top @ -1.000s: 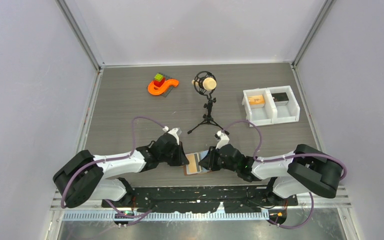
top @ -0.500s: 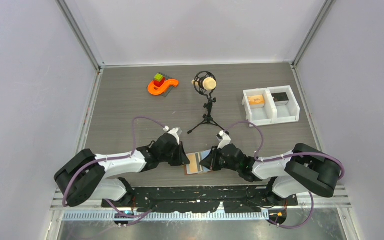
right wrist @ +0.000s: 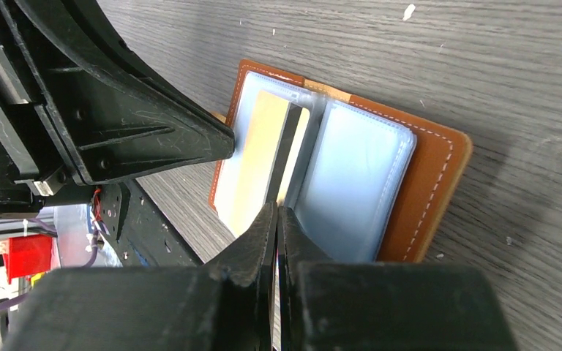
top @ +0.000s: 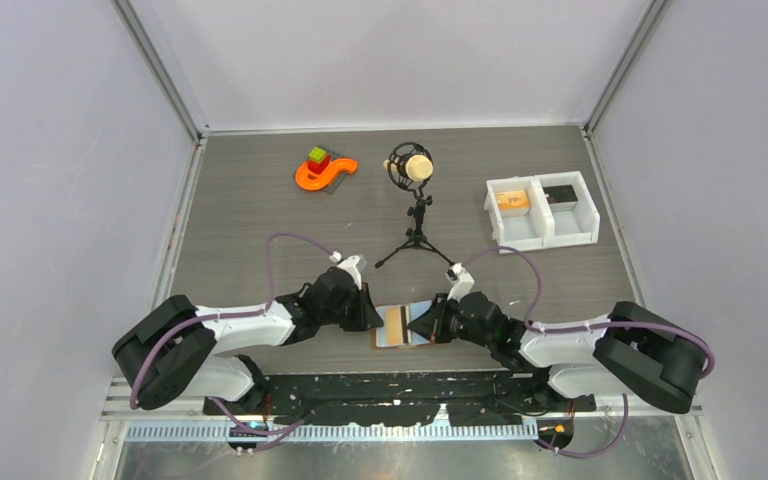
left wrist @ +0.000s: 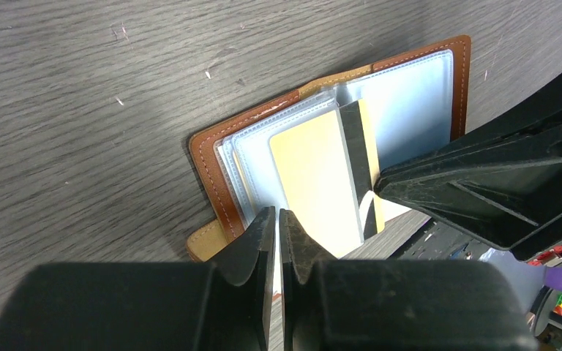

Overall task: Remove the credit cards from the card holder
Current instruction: Remove the credit card from the card holder.

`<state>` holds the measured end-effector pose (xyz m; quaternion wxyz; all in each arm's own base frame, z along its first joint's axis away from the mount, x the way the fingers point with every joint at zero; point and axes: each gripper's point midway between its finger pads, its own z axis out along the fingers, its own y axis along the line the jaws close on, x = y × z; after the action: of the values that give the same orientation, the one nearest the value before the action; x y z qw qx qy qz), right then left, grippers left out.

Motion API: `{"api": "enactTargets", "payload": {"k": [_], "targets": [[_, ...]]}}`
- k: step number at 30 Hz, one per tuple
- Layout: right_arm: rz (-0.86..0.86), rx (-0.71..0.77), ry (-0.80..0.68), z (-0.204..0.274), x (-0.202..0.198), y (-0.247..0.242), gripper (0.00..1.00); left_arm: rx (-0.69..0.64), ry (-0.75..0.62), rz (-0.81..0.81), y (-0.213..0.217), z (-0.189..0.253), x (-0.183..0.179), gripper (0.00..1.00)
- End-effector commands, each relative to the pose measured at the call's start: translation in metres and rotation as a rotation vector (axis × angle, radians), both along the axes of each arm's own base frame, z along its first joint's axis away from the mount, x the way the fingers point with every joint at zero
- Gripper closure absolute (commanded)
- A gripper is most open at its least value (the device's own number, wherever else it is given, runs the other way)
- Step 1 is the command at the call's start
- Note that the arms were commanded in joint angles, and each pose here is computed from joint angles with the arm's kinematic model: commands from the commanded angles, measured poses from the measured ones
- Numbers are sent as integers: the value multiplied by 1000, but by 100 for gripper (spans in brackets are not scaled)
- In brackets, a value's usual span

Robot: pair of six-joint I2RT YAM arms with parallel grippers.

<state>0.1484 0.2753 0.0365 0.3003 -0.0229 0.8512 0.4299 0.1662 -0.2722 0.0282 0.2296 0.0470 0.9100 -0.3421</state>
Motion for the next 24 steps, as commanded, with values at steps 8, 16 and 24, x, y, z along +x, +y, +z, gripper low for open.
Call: {"api": "enactTargets", "payload": {"k": [8,16,24], "targets": [[-56,-50,-46,10,8,-21,95,94,12,-15,19,-13,-9,89],[-112,-64,-76,29,16,-30,95,35,-84,-95,0,27,-1,82],[-151,-20,-13,34,18,-28,95,70,-311,-216,-13,64,4,79]]}}
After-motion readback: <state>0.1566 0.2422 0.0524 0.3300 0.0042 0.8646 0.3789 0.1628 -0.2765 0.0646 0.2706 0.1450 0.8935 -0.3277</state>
